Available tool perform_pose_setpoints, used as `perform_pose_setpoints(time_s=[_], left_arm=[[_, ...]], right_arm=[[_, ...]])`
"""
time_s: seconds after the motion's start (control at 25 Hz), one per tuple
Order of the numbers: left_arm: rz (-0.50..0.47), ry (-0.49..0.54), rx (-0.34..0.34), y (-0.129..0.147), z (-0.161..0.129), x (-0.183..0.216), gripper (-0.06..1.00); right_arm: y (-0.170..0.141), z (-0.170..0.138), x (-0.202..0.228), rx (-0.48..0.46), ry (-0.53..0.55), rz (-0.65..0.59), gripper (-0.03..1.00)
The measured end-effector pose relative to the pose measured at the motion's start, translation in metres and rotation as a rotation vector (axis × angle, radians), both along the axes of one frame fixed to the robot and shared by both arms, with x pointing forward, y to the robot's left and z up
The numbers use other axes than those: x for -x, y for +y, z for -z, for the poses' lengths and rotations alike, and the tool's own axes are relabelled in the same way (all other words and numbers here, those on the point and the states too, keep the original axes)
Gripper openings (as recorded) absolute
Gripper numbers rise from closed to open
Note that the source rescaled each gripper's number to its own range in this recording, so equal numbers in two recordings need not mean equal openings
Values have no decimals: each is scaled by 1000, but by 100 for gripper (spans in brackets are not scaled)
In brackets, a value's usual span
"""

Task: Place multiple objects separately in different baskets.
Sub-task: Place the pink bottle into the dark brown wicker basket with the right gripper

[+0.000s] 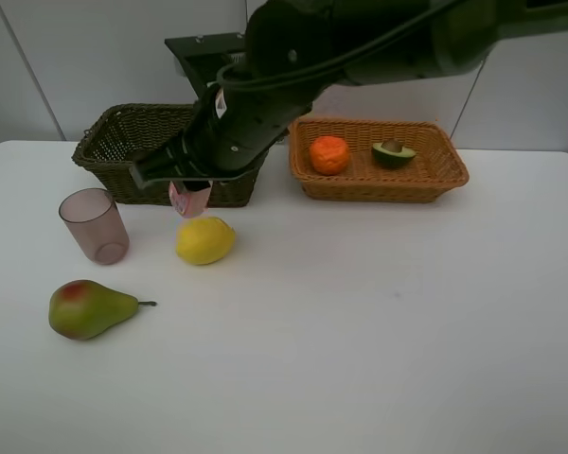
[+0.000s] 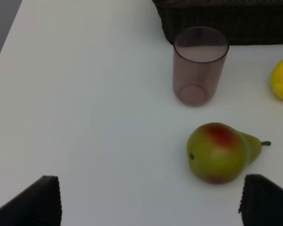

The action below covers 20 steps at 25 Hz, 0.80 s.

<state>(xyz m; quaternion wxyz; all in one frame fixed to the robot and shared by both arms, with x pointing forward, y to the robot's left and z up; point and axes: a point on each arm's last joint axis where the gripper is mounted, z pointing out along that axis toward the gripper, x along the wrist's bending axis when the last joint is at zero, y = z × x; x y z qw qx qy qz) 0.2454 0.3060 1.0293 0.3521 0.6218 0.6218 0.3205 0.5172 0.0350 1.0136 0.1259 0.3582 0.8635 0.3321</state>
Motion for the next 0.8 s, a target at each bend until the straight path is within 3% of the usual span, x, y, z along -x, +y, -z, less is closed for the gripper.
perform_pose_setpoints(time_s=[0.4,0.8], left_arm=[[0,0,0,0,0,0,100],[-1,0,-2,0,0,0,100]], right_arm=[[4,-56,-40,-87,-199,26,21],[10,-20,-100,-104,-243,81,21]])
